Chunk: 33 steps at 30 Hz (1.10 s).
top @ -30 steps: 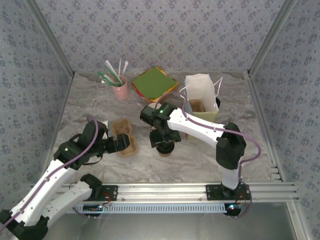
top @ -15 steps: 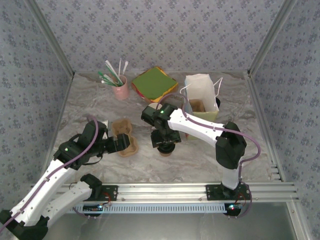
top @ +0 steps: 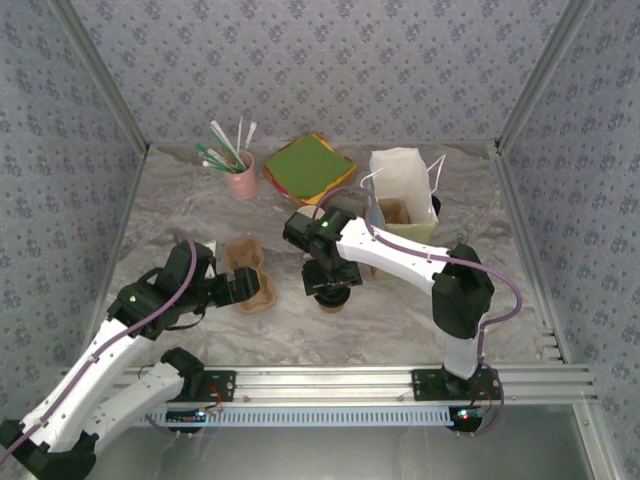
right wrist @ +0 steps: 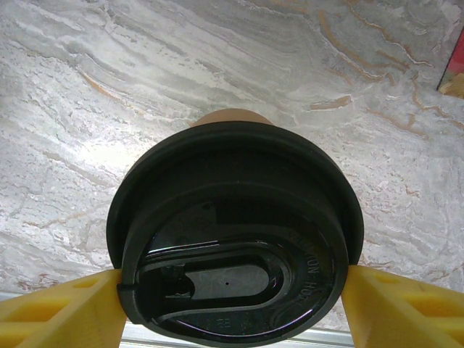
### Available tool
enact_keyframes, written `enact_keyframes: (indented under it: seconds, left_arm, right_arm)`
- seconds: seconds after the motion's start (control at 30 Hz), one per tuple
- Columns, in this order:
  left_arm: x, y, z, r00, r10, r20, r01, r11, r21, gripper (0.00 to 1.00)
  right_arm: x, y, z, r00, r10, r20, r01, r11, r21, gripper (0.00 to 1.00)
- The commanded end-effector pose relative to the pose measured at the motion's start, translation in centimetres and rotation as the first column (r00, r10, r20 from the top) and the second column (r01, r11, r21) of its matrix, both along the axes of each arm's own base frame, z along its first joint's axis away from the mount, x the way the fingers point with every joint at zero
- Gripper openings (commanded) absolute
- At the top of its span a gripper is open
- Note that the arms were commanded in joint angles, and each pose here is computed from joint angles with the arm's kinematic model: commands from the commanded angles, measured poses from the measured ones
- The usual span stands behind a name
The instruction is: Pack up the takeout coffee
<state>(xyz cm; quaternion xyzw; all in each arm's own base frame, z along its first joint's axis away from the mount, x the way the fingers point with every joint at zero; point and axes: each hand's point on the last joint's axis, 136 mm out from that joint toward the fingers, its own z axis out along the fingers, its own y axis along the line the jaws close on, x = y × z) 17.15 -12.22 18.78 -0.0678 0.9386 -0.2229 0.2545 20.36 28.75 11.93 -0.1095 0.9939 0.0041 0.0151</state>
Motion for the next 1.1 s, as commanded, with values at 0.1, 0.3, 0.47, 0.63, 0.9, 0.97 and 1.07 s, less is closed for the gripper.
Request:
enact_keyframes:
  seconds: [0.1,0.3,0.47,0.63,0.9,0.97,1.07]
  left_arm:
    - [0.11,-0.19,0.18,1.0,0.003,0.004,-0.003,1.0,-0.02,1.0]
    - [0.09,-0.19,0.2,1.0,0.002,0.004,-0.002,1.0,-0.021,1.0]
    - [0.13,-0.2,0.19,1.0,0.002,0.005,-0.002,1.0,-0.02,1.0]
    - [0.12,-0.21,0.24,1.0,0.0,0.006,0.0,1.0,-0.02,1.0]
    - [0.06,-0.18,0.25,1.0,0.0,0.005,0.0,1.0,-0.02,1.0]
    - [0.07,-0.17,0.2,1.0,0.001,0.005,-0.001,1.0,-0.019,1.0]
    - [0.07,-0.16,0.25,1.0,0.001,0.006,-0.001,1.0,-0.019,1.0]
  right_arm:
    - [-0.31,-0.47,0.06,1.0,0.001,-0.012,-0.001,1.0,-0.003,0.77]
    - [-0.39,-0.6,-0.14,1.0,0.001,-0.014,-0.002,1.0,-0.012,0.78]
    - [-0.41,-0.64,-0.2,1.0,0.001,-0.017,-0.001,1.0,-0.012,0.77]
    - [-0.35,-0.59,-0.04,1.0,-0.001,-0.012,0.001,1.0,-0.008,0.77]
    - [-0.4,-0.58,-0.41,1.0,0.004,-0.017,-0.004,1.0,-0.016,0.76]
    - [-0.44,-0.64,-0.43,1.0,0.004,-0.019,-0.004,1.0,-0.019,0.77]
    - [-0.41,-0.61,-0.45,1.0,0.004,-0.017,-0.004,1.0,-0.018,0.76]
